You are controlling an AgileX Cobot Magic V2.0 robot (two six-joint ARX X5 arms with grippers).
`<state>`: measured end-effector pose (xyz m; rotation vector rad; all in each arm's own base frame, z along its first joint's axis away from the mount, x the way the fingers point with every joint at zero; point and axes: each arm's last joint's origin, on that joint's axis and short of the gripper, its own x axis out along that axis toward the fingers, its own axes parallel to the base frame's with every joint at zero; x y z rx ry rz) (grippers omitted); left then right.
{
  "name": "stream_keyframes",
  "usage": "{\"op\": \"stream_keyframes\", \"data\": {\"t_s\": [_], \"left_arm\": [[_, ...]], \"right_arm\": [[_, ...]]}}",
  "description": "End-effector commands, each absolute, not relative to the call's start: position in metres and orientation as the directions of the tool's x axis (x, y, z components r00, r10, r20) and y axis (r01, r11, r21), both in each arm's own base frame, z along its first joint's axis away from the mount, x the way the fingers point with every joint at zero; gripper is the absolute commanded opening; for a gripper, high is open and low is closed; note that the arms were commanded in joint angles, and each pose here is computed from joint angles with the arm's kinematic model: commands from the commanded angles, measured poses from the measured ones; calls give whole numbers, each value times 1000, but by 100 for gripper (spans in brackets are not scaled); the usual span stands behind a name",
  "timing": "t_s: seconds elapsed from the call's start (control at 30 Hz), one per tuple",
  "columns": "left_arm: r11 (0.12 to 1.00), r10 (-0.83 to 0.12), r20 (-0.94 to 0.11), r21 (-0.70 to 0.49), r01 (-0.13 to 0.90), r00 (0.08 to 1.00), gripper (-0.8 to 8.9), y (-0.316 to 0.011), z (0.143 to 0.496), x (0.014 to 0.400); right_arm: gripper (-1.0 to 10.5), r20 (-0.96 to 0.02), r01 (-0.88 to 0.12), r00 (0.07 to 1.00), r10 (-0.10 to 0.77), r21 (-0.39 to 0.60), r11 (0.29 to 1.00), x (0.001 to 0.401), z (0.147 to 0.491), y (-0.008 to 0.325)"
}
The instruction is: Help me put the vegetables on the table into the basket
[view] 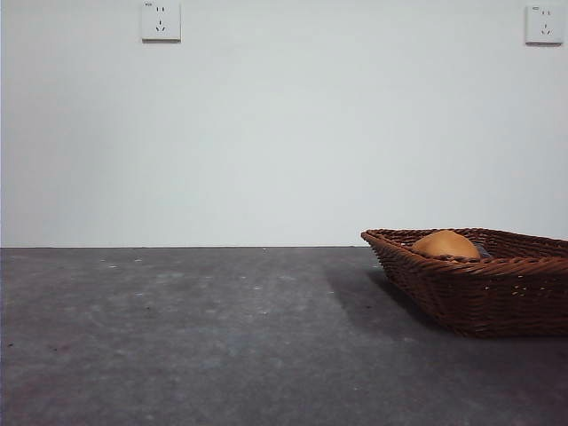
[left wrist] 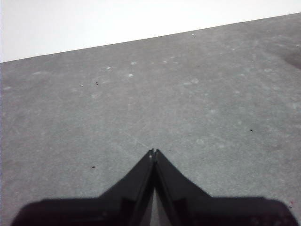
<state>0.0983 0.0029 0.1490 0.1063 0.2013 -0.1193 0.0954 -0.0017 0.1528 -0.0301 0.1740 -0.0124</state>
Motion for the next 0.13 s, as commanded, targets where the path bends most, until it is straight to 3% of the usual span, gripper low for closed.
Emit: {"op": "stream_keyframes", "data": {"t_s": [0.03,0.13], "left_arm": [[989,-103,-209,84,123,972,-4,3,146,99],[989,-103,-209,84,123,972,-4,3,146,99]], "right_arm": [[1,-177,8,984,-12,-22,1000,96,150,-2],[1,-177,8,984,-12,-22,1000,96,150,-2]]}}
